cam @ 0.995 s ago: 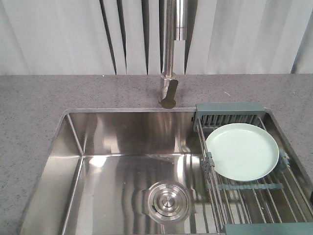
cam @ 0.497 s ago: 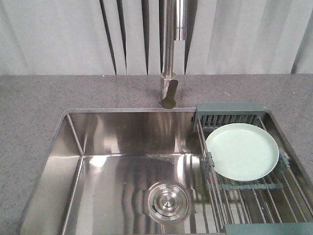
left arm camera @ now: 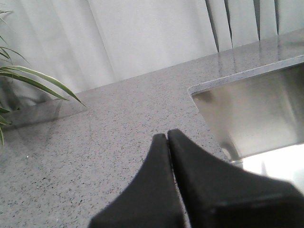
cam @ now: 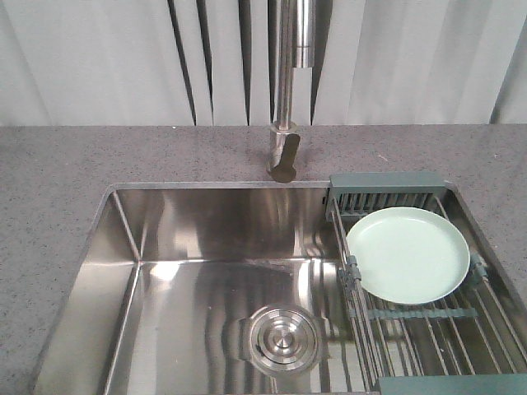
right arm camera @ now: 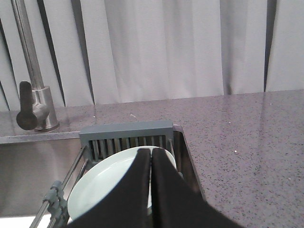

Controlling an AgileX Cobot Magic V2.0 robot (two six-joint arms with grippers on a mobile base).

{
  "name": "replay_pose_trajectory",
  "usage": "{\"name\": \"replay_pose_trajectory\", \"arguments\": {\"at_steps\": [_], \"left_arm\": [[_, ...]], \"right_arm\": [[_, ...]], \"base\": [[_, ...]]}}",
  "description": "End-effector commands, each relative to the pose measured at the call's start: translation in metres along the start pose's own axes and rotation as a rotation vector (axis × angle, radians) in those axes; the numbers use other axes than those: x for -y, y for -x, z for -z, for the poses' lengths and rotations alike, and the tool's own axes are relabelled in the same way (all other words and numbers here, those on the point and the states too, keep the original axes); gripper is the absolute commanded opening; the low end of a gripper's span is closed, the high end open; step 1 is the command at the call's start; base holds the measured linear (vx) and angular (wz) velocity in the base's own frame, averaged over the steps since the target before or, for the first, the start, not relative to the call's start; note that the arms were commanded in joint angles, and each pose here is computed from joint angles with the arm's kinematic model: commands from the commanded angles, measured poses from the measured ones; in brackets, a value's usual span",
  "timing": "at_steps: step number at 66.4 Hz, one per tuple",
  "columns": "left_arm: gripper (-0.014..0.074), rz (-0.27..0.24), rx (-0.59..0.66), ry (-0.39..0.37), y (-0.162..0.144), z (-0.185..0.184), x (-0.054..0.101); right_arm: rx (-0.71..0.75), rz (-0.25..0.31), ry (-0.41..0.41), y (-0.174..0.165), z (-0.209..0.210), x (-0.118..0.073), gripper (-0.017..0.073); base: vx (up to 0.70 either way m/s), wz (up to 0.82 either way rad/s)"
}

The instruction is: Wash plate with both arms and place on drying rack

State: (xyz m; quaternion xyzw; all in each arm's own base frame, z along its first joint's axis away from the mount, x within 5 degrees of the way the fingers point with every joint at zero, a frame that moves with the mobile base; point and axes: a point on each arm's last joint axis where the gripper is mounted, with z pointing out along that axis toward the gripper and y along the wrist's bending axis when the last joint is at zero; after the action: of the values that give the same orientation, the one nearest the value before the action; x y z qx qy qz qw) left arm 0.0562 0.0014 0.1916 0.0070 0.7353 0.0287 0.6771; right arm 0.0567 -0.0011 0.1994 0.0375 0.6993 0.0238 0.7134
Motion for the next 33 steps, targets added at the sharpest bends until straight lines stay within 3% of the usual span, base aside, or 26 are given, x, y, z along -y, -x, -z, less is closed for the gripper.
{"name": "replay_pose_trajectory", "arguments": {"at_steps": [1, 33], "left_arm": [[-0.0006, 0.017, 0.119, 0.014, 0.0161, 0.0033, -0.0015], [-0.0006, 0.017, 0.119, 0.014, 0.0161, 0.0033, -0.0015]], "right_arm": [[0.084, -0.003, 0.004, 0.0068, 0.0005, -0.0003, -0.0004], [0.084, -0.003, 0.004, 0.0068, 0.0005, -0.0003, -0.0004]], "base": [[0.00, 0.00], [0.00, 0.00]]}}
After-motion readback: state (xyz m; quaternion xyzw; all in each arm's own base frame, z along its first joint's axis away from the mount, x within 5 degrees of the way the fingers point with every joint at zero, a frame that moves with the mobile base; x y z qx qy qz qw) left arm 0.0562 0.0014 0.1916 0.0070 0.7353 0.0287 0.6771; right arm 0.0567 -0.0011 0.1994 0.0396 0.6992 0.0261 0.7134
